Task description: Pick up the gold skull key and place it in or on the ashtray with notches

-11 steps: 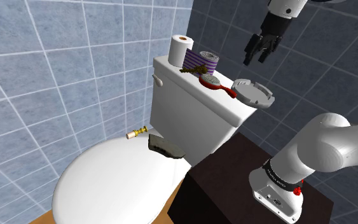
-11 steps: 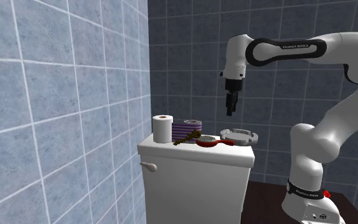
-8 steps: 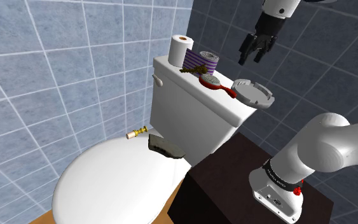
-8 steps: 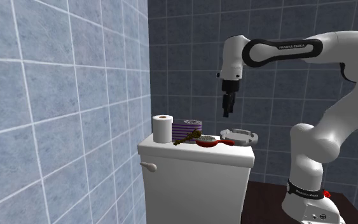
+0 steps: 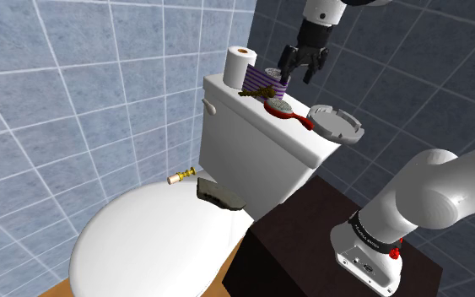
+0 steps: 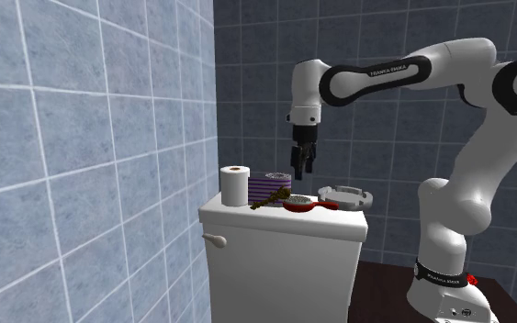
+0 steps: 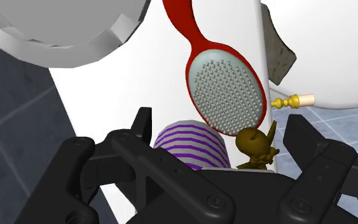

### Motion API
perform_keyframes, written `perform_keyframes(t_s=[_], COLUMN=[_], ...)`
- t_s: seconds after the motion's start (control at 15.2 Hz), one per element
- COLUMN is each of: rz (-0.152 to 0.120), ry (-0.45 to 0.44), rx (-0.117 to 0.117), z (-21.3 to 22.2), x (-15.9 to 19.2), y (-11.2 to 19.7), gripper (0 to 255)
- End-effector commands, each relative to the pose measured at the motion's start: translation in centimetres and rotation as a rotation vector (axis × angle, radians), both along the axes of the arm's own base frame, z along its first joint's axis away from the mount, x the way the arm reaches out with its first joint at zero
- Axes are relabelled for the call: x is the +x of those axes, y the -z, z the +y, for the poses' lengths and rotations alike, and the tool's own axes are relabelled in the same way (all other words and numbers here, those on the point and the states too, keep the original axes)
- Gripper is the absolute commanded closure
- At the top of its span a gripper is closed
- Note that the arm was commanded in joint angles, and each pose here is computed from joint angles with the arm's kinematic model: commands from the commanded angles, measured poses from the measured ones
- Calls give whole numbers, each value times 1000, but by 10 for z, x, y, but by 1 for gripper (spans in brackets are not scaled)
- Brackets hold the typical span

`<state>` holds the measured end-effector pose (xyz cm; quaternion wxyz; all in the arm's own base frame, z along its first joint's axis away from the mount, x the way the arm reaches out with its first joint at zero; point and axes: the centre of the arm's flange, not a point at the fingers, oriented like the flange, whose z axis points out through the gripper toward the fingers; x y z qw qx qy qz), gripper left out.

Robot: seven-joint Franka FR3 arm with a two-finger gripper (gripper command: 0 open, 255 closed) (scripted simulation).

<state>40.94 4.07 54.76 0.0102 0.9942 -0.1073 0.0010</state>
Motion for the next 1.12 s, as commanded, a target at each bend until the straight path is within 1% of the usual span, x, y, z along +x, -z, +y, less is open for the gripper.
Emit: perform_keyframes(t_s=[0.0,0.2,0.26,0.73,1.06], rz=[6,14,15,15,15], ry=[15,35,37,37,37], rx=[5,11,11,11,11], z=[13,32,34,33,33], x=[26,60,62,61,61], y=[8,20,20,60,60], gripper=[0,0,0,0,0])
